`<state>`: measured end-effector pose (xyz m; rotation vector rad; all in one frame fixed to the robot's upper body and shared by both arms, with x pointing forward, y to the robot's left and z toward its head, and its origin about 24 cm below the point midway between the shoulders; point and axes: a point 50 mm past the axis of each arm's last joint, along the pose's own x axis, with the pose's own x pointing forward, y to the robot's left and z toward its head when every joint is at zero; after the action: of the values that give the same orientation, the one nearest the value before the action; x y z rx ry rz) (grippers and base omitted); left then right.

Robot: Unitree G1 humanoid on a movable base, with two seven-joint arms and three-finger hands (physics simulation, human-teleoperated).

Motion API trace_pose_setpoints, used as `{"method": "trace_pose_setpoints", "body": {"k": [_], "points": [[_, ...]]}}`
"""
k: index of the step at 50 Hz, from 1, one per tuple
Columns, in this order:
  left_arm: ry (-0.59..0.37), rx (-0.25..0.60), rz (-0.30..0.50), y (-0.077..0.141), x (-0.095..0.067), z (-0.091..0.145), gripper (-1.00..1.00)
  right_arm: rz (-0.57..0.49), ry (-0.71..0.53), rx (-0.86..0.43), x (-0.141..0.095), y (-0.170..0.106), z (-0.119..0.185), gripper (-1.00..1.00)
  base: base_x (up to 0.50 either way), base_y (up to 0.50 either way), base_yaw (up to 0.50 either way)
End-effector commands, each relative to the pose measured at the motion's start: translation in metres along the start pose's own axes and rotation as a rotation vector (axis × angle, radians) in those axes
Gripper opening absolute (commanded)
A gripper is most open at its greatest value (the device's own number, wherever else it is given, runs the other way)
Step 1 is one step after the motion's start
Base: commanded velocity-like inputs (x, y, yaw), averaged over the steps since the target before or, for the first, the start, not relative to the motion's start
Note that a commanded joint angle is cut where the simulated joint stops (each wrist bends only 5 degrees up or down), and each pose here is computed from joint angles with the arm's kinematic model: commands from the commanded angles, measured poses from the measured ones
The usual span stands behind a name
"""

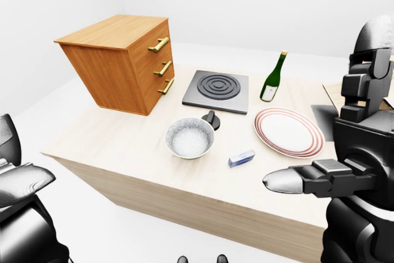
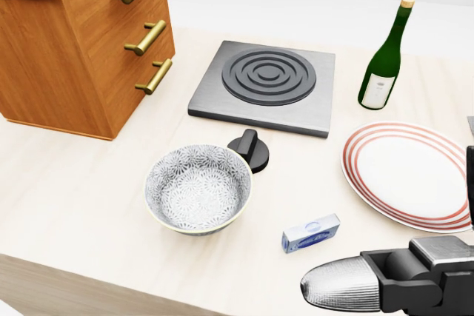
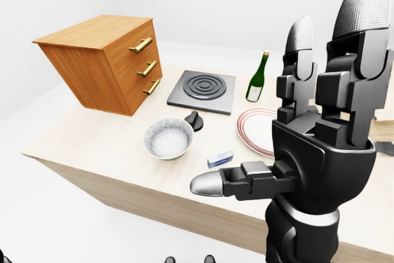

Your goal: Pick up the akita bowl and put it on the plate.

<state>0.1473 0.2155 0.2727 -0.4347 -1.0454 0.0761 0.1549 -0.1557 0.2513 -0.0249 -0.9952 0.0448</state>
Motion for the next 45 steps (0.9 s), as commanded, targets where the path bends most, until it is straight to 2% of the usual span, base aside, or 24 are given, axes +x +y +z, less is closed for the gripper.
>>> {"method": "trace_pose_setpoints", "body": {"k": [1, 11, 16, 30, 35, 37, 39, 42, 45], "points": [[-0.006, -0.015, 0.001, -0.001, 0.0, 0.004, 1.0, 0.023, 0.021, -0.021, -0.002, 0.007, -0.003, 1.0, 0.0, 0.0, 0.0], [-0.006, -0.029, 0.006, -0.001, 0.0, 0.006, 1.0, 0.002, -0.003, 0.025, -0.002, 0.004, 0.001, 1.0, 0.06, -0.02, 0.0], [-0.003, -0.028, 0.007, 0.0, 0.001, 0.005, 1.0, 0.013, 0.006, 0.075, -0.003, 0.007, 0.001, 1.0, 0.51, -0.23, 0.0], [0.002, -0.026, 0.011, 0.002, 0.001, 0.005, 1.0, 0.032, 0.019, 0.085, -0.005, 0.012, 0.0, 1.0, 0.51, -0.24, 0.0], [0.004, -0.024, 0.013, 0.002, 0.001, 0.004, 1.0, 0.036, 0.028, 0.075, -0.005, 0.013, -0.002, 1.0, 0.51, -0.25, 0.0], [0.003, -0.022, 0.008, 0.002, 0.001, 0.004, 1.0, 0.036, 0.028, 0.017, -0.002, 0.015, -0.005, 1.0, 0.25, -0.12, 0.0], [0.002, -0.022, 0.006, 0.001, 0.002, 0.004, 1.0, 0.067, 0.038, -0.019, 0.0, 0.021, -0.01, 1.0, 0.0, 0.0, 0.0], [-0.007, -0.021, 0.007, 0.002, 0.003, 0.006, 1.0, 0.227, 0.084, -0.08, 0.002, 0.039, -0.026, 1.0, 0.0, 0.0, 0.0], [-0.005, -0.022, 0.014, 0.003, 0.005, 0.005, 1.0, 0.296, 0.113, -0.138, 0.001, 0.046, -0.034, 1.0, 0.0, 0.0, 0.0]]}}
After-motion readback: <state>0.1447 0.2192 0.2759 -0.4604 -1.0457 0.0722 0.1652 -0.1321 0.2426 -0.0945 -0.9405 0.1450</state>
